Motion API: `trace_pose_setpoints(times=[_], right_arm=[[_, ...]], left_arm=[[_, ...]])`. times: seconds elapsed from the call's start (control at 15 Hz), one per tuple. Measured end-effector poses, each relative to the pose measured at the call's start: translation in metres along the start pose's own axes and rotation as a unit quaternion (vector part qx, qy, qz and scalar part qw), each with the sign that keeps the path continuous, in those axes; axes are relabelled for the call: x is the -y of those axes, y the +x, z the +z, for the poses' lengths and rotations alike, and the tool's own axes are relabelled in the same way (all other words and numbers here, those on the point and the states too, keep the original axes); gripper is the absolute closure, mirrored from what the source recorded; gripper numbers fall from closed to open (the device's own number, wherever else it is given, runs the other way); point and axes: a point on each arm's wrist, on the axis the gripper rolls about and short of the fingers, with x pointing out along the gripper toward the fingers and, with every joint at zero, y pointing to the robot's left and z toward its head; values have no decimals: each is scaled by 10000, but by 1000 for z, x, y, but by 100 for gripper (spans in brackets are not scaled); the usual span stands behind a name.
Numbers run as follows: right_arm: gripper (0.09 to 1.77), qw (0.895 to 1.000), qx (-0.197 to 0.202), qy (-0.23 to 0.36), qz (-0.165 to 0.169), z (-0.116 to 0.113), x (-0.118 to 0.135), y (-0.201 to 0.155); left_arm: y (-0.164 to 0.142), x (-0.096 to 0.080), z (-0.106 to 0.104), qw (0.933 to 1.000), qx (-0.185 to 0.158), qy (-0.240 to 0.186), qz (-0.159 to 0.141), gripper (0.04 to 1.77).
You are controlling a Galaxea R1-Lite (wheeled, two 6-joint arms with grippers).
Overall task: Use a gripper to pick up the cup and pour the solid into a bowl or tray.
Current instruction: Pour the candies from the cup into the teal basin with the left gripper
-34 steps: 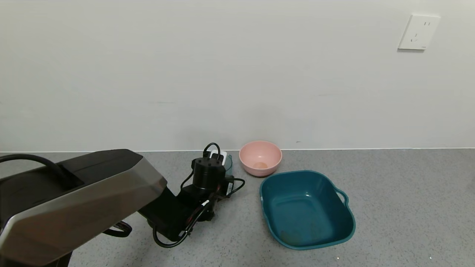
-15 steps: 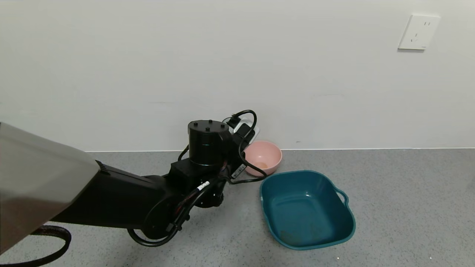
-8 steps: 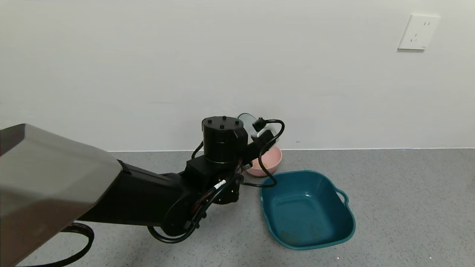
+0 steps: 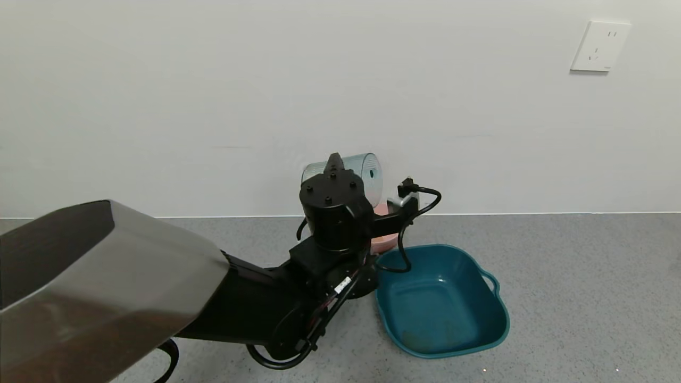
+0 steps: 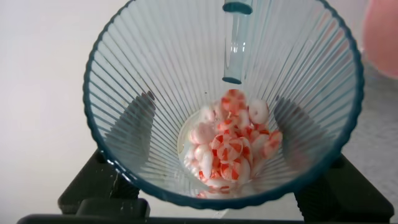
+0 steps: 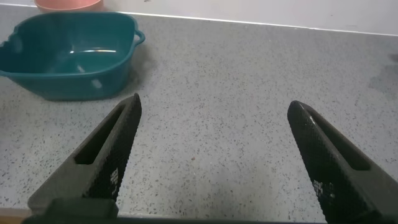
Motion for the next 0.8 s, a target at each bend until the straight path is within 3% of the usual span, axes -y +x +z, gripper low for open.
trace_pose_setpoints(times=[0.2, 0.47, 0.8], right_arm=[[15, 10000, 0, 0, -2, 0, 0, 0], [15, 10000, 0, -1, -2, 0, 0, 0], [15, 10000, 0, 0, -4, 0, 0, 0]], left_arm=[[-10, 9, 8, 9989, 95, 316, 325, 49], [-25, 27, 14, 9922, 214, 1074, 603, 49], [-35, 45, 21, 9760, 445, 2046, 590, 49]])
